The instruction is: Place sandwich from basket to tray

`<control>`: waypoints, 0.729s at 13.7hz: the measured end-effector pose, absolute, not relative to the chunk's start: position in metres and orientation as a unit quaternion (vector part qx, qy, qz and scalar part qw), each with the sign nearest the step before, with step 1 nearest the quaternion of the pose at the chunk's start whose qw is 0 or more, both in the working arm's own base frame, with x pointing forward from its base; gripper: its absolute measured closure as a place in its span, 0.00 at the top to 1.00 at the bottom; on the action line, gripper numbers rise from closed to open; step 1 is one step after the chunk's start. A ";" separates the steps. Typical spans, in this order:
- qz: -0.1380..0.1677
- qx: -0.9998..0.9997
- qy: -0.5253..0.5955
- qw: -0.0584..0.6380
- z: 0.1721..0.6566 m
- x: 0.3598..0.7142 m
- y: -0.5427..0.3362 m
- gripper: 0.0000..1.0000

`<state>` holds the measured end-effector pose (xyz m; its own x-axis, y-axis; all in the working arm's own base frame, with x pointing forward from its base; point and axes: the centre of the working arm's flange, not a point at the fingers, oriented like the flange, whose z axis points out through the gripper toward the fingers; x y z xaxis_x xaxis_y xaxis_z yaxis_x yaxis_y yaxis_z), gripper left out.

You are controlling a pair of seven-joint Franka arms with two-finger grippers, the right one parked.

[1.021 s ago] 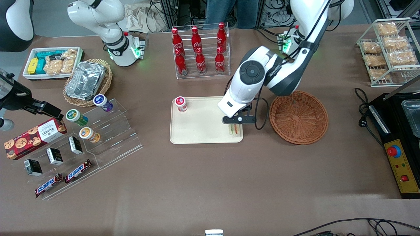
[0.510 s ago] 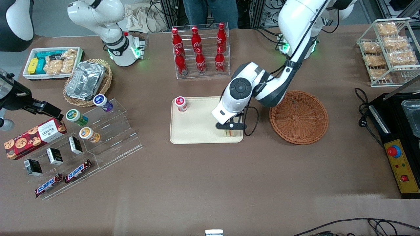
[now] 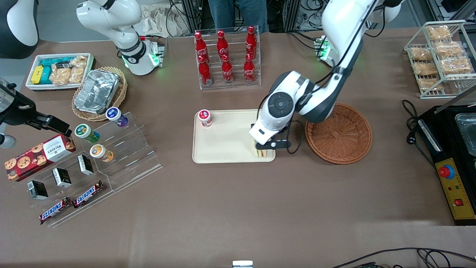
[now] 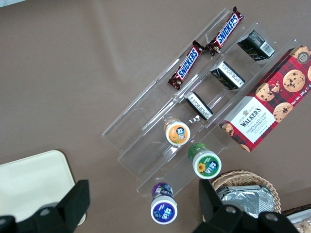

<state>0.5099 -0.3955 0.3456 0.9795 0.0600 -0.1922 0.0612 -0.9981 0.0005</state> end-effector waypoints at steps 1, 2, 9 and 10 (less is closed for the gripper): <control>-0.099 0.994 0.040 -0.003 0.378 0.513 -0.378 0.81; -0.102 0.993 0.059 -0.009 0.412 0.518 -0.350 0.93; -0.053 0.994 0.094 -0.036 0.561 0.535 -0.178 1.00; -0.041 0.995 0.080 -0.041 0.570 0.540 -0.157 1.00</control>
